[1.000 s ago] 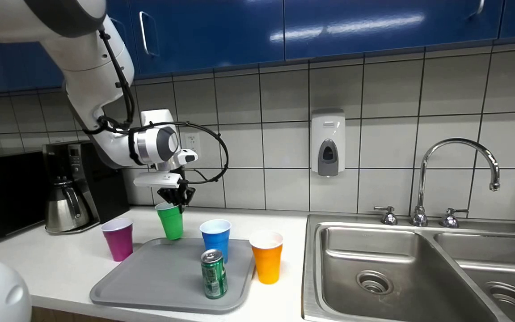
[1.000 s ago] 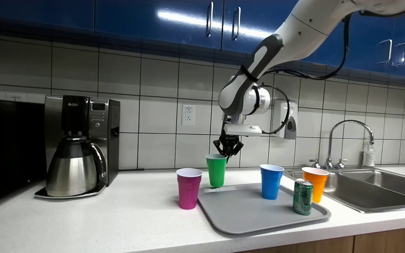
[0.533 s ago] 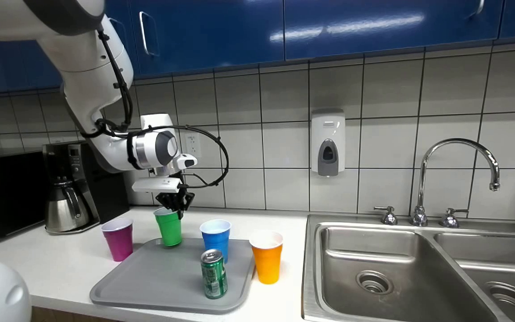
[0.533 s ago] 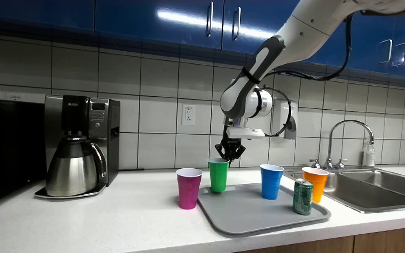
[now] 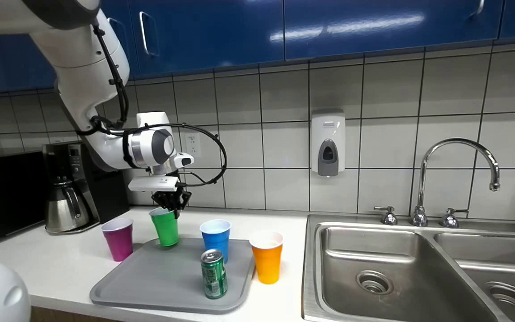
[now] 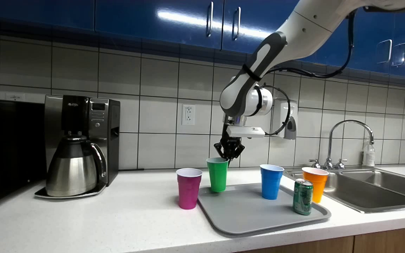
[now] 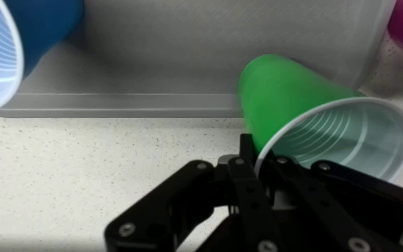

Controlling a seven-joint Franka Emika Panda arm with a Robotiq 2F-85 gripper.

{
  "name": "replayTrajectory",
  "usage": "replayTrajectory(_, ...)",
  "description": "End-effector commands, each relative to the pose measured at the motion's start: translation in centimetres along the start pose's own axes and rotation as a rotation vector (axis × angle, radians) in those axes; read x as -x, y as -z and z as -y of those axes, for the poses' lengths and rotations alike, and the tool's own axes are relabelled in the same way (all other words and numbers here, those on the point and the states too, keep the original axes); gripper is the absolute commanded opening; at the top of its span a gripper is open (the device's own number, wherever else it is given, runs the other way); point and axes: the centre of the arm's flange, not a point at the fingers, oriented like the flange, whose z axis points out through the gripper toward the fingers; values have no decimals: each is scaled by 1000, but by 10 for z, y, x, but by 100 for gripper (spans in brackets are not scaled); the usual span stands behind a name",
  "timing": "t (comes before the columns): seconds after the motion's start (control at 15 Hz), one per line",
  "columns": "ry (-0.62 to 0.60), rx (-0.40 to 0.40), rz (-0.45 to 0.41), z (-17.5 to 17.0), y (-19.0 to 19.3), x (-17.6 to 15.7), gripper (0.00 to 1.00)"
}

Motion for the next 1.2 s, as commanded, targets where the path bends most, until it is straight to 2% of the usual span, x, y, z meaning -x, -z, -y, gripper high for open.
replayTrajectory(0.0, 32, -27, 10, -7, 16, 17, 1)
replayTrajectory(0.8, 64, -27, 54, -8, -3, 40, 1)
replayTrajectory(0.93, 67, -25, 62, -8, -4, 41, 32)
replayTrajectory(1.13, 71, -25, 65, -8, -3, 41, 53)
